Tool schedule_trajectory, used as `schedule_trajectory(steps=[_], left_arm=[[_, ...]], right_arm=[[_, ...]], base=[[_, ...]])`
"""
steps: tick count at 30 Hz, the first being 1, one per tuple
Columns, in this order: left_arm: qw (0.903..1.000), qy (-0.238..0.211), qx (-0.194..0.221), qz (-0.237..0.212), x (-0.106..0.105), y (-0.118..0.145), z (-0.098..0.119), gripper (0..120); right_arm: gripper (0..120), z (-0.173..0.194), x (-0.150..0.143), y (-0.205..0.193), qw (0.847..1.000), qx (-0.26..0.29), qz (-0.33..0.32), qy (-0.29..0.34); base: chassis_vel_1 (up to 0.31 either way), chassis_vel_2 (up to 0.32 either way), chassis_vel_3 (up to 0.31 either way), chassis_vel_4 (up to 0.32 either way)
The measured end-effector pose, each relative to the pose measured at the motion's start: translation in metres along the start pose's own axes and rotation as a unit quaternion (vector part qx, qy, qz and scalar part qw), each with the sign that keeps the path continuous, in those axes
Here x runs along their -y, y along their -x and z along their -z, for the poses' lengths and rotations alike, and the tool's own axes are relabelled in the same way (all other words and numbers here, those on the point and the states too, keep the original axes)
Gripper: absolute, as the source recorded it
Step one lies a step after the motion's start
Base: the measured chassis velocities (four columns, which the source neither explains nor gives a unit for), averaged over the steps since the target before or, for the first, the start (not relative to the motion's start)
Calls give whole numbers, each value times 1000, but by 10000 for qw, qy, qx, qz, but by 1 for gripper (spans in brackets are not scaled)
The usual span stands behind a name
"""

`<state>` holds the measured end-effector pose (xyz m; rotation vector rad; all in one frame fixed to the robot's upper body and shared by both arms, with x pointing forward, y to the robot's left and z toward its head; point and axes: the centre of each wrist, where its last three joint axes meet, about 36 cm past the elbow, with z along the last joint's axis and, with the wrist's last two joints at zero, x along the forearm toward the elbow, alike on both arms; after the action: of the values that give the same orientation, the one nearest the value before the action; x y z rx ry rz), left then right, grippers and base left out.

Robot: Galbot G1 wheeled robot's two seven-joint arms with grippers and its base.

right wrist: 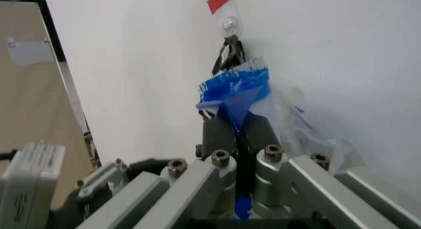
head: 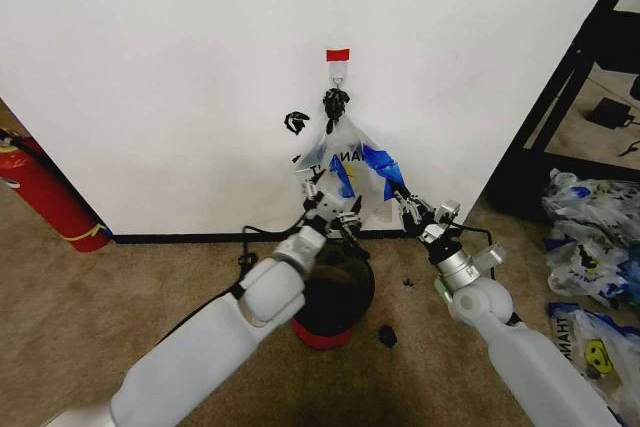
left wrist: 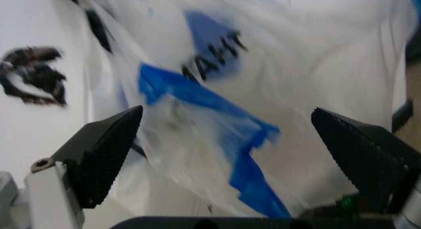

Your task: Pick up the garbage bag from the wall and place it over the trash bin.

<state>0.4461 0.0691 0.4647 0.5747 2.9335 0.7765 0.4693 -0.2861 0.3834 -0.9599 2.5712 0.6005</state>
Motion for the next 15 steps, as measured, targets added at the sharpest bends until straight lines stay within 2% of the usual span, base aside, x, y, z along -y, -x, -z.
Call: schedule_trajectory(steps=[3, 6, 15], left_arm=[[9996, 155, -226, 7, 10, 1, 4, 100], [9978, 414, -454, 263, 17, 14, 3, 100], [9912, 920, -630, 709, 18, 32, -4, 100]], right_arm=[[0, 0, 1, 1, 10000, 5, 11, -50], [0, 0, -1, 2, 10000, 31, 37, -72], [0, 2, -6, 2, 9999, 53, 112, -92]], base=[[0, 0, 0, 0], [0, 0, 0, 0], [0, 0, 0, 0]])
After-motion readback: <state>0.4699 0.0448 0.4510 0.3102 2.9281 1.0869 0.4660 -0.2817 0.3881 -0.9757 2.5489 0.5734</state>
